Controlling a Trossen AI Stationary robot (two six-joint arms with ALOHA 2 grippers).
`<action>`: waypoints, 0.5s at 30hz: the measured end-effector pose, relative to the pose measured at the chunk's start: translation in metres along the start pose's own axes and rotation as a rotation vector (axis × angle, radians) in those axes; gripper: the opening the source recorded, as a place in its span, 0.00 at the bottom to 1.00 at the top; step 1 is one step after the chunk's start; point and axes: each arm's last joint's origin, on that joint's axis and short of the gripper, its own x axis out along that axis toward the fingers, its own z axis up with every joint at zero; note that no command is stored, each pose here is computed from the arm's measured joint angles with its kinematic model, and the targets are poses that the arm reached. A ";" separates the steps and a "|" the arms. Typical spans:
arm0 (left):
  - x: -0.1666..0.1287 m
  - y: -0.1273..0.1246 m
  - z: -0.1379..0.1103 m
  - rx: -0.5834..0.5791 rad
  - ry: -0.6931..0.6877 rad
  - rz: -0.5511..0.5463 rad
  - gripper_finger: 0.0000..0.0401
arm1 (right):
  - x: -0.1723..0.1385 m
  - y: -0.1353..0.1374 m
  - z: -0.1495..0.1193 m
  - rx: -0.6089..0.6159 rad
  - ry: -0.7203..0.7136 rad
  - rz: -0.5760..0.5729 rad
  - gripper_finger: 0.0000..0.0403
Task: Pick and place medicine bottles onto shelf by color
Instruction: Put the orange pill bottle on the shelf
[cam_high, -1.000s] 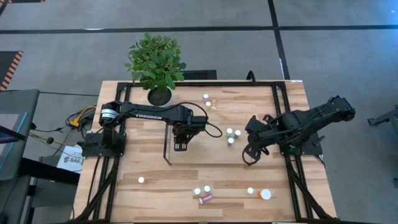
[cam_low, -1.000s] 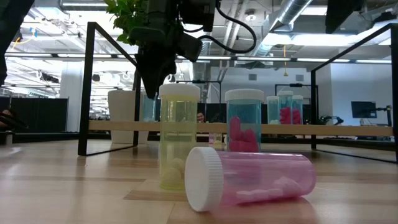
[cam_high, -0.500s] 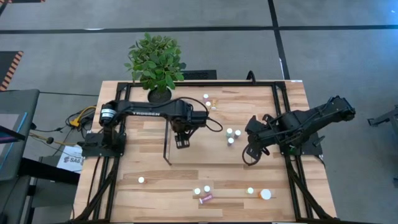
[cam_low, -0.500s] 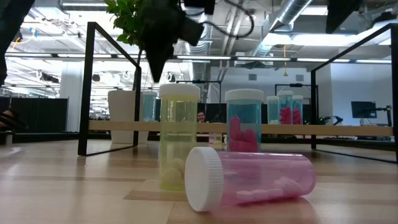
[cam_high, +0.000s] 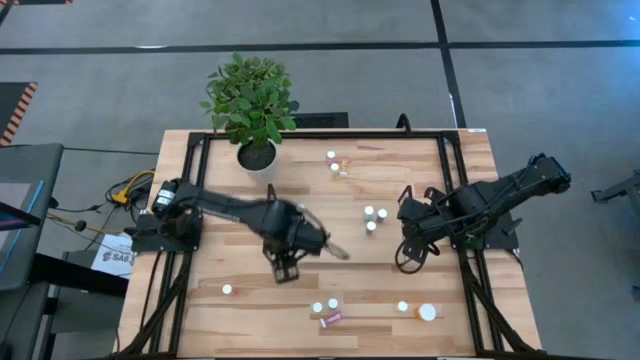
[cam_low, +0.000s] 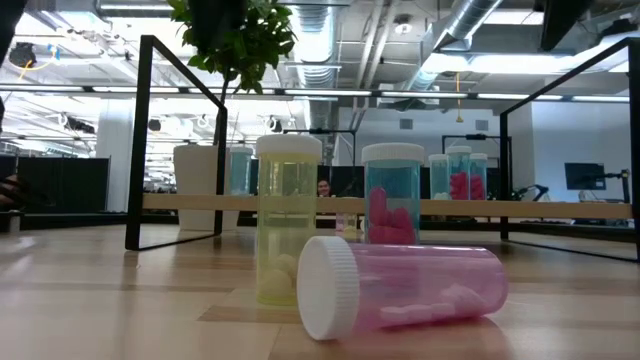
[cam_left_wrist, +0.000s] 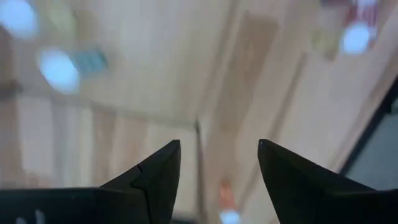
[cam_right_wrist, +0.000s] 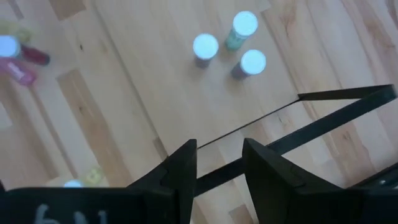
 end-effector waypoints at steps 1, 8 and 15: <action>0.001 -0.009 -0.006 -0.009 0.014 -0.006 0.50 | 0.000 0.000 -0.001 -0.008 0.003 -0.001 0.38; 0.000 -0.059 -0.048 -0.136 0.051 -0.050 0.50 | -0.002 0.004 -0.005 -0.066 0.004 0.006 0.38; 0.001 -0.079 -0.070 -0.240 0.021 -0.012 0.50 | -0.002 0.004 -0.006 -0.129 0.002 0.007 0.38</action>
